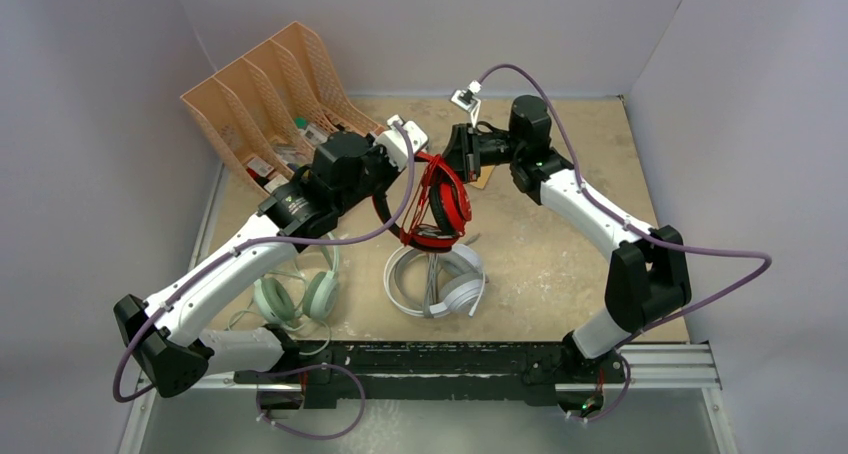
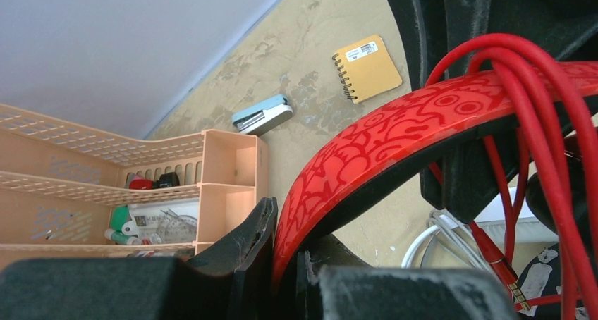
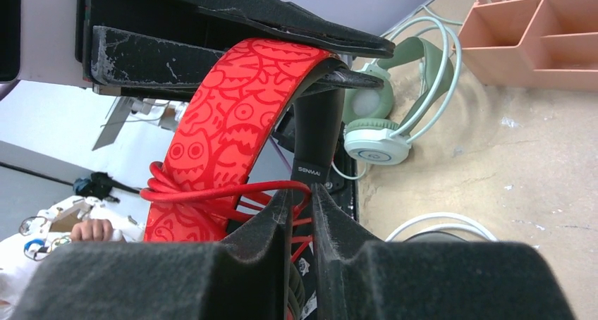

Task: Wrap the headphones
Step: Wrap the headphones cable around the headphones.

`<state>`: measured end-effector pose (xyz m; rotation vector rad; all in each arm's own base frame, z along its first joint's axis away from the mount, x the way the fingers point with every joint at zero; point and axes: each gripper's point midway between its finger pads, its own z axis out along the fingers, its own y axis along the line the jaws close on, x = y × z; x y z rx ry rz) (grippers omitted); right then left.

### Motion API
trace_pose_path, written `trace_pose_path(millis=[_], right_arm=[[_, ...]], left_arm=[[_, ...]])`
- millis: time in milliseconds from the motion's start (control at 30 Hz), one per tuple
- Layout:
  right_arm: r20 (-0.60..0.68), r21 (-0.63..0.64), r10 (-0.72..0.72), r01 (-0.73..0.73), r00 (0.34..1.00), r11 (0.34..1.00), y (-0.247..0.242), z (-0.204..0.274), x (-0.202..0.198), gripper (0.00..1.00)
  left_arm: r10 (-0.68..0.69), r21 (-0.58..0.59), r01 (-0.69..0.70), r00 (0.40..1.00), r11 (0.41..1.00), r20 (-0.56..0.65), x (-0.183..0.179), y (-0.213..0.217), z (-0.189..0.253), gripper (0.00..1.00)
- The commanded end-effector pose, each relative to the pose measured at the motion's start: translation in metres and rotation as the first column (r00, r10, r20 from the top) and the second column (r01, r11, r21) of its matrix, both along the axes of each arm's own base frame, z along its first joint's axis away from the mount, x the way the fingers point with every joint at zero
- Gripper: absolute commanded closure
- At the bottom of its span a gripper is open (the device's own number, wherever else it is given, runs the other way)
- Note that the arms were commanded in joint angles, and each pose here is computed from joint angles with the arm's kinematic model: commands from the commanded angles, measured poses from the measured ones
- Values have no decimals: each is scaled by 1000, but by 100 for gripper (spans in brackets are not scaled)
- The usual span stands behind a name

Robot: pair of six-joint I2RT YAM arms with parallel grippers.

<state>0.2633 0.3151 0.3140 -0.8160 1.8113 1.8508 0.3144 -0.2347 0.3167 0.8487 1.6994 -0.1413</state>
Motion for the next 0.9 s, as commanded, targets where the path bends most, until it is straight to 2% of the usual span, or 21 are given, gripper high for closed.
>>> trace_pose_path(millis=[0,433,667,800,867], right_arm=[[80,43,111,-114,991,993,-10,24,-31,82],[245,75,170,-194,954,978,-16,34,-41,76],[361,104,138,-187,922,977,-14,41,-36,74],[374,111,145,-199,916,974,-13,46,-35,72],[369,120,150,-207,917,971,-13,50,-37,75]], left_arm=[[88,-119,-72,986,990,140,11,12,56,100],[91,-104,-76,984,992,155,10,16,59,100],[89,-106,-72,983,992,163,11,15,63,100],[100,-104,-84,982,991,162,13,16,62,100],[115,-97,-101,981,990,159,14,18,59,100]])
